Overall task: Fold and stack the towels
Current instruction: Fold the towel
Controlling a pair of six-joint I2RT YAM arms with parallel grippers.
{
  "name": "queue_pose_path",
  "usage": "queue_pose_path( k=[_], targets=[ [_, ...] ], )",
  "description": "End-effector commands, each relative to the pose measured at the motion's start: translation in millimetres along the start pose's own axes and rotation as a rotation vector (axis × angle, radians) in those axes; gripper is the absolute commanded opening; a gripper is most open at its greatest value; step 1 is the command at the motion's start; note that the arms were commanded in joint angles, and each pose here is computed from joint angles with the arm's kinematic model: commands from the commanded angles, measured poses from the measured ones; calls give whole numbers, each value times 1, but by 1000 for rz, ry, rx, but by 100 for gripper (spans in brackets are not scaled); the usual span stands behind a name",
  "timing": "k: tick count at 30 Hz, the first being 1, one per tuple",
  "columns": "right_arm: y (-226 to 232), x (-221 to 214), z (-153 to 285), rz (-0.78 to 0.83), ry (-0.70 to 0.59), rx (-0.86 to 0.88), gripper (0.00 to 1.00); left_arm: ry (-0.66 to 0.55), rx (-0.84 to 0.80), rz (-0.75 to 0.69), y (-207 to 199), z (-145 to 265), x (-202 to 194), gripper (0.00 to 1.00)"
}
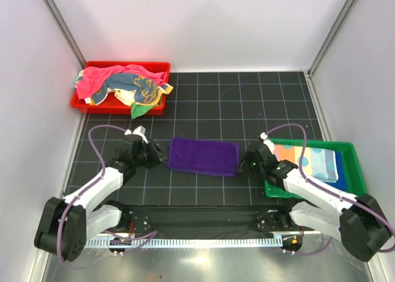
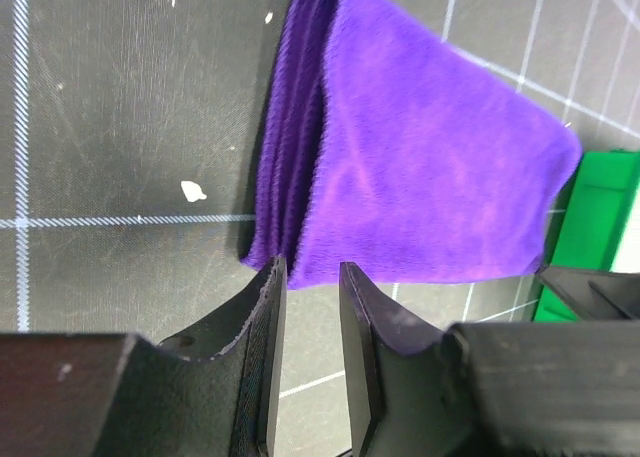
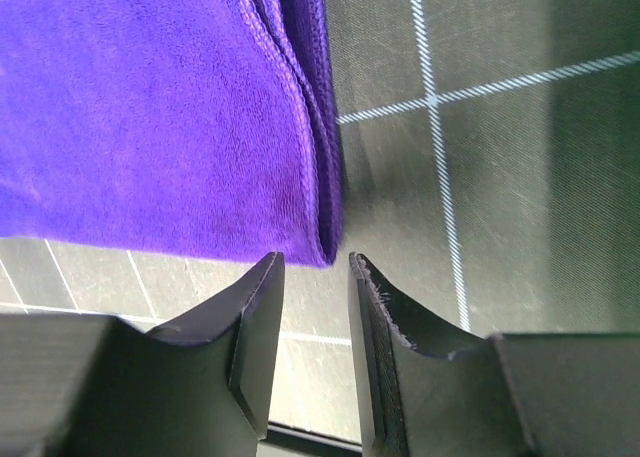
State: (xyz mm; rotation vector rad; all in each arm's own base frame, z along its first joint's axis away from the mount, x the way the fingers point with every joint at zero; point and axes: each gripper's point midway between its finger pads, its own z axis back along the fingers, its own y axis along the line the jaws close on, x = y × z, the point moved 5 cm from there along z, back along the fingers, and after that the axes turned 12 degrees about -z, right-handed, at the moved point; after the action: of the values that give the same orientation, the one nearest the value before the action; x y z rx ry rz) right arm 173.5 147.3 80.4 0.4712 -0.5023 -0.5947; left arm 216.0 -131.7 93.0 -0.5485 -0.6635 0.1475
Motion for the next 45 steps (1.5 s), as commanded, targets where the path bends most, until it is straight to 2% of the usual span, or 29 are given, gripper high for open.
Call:
queue_pose_path(
  k=[1, 5, 9, 15, 17, 23, 27, 28, 30, 31, 35, 40, 45],
  targets=[
    [12, 11, 18, 26, -49, 29, 39, -70, -10, -20, -15, 14, 23, 31],
    [22, 23, 29, 46, -102, 42, 39, -74, -42, -57, -36, 14, 32, 30],
    [39, 26, 24, 73, -80, 49, 36, -43, -34, -107, -53, -3, 37, 29],
    [36, 13, -5, 80, -8, 29, 32, 13, 66, -108, -34, -36, 26, 23],
    [11, 1, -16, 67, 21, -21, 31, 32, 114, -97, -18, -43, 13, 21],
    [-10, -9, -19, 53, 35, -37, 30, 69, 173, -81, 5, -49, -10, 21],
    [-8, -6, -11, 60, 23, -34, 29, 55, 173, -82, 3, -46, -7, 21],
    [-2, -2, -7, 63, 11, -22, 29, 10, 176, -88, -2, -41, 5, 21],
    [2, 4, 3, 75, -11, -22, 30, 11, 200, -107, -4, -33, 9, 21],
    [14, 10, 10, 82, -27, 4, 30, -25, 210, -113, -8, -25, 19, 21],
    [33, 27, 35, 103, -80, 40, 33, -36, 280, -138, -24, -2, 42, 22],
    [52, 51, 79, 122, -182, 66, 35, -51, 251, -231, -68, 6, 38, 21],
    [62, 72, 139, 117, -288, 123, 36, -87, 275, -278, -115, -11, 26, 24]
  ],
)
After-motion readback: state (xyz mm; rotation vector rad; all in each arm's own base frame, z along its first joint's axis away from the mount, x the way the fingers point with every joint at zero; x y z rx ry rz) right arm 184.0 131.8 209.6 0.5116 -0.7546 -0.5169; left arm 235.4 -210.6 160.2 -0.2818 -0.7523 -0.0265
